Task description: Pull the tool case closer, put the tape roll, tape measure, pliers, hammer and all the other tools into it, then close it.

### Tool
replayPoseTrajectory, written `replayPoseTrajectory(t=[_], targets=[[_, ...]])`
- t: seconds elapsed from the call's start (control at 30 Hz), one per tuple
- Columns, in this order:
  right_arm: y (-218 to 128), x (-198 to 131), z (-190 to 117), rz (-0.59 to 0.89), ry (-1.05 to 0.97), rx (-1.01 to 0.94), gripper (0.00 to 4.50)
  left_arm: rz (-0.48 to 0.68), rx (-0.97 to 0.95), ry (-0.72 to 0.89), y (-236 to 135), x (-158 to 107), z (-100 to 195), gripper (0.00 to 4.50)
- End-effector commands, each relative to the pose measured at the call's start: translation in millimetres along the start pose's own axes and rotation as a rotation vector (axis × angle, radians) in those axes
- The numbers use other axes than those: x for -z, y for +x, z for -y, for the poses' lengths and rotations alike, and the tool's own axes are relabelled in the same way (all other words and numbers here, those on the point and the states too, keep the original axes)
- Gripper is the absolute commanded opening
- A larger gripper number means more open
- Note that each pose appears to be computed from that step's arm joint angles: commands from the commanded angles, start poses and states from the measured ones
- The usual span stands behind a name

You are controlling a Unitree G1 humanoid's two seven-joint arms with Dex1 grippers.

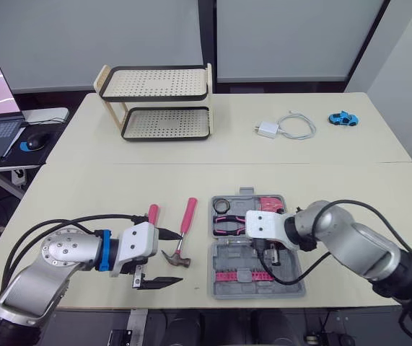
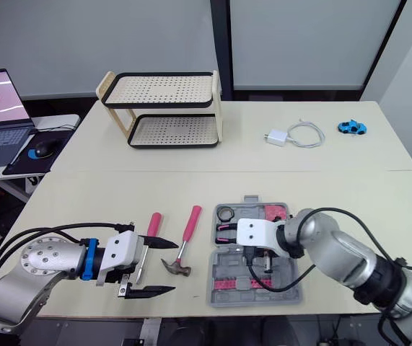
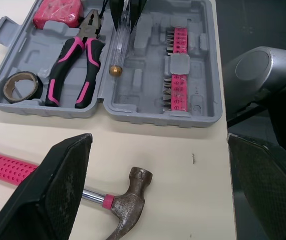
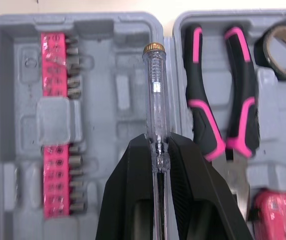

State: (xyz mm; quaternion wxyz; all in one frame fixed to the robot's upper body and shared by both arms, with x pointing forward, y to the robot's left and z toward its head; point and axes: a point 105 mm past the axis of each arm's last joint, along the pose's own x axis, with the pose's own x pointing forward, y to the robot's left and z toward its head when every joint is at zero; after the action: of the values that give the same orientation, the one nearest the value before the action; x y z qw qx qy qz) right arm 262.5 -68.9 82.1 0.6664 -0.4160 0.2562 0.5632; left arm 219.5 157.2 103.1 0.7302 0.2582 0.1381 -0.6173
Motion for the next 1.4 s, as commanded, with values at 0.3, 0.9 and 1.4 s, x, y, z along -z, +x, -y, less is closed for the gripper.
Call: replayPoseTrajectory(t=[0.3,0.9,1.4], targets=[[7.9,-2.0,-2.6,0.001,-0.037,-0.007,0.18,0.015,0.006,0.034,3.2,-8.1,0.8,4.50],[20.3,-4.6,1.7,0.010,-0.058,-0.018,0.18,0.021,0.017,0.034,5.2,-9.2,3.1,4.50],[-4.6,-23.8,4.3,0.116,-0.074,-0.026,2.52,0.027,0.016,0.033,7.9,-6.8,4.0,4.50]])
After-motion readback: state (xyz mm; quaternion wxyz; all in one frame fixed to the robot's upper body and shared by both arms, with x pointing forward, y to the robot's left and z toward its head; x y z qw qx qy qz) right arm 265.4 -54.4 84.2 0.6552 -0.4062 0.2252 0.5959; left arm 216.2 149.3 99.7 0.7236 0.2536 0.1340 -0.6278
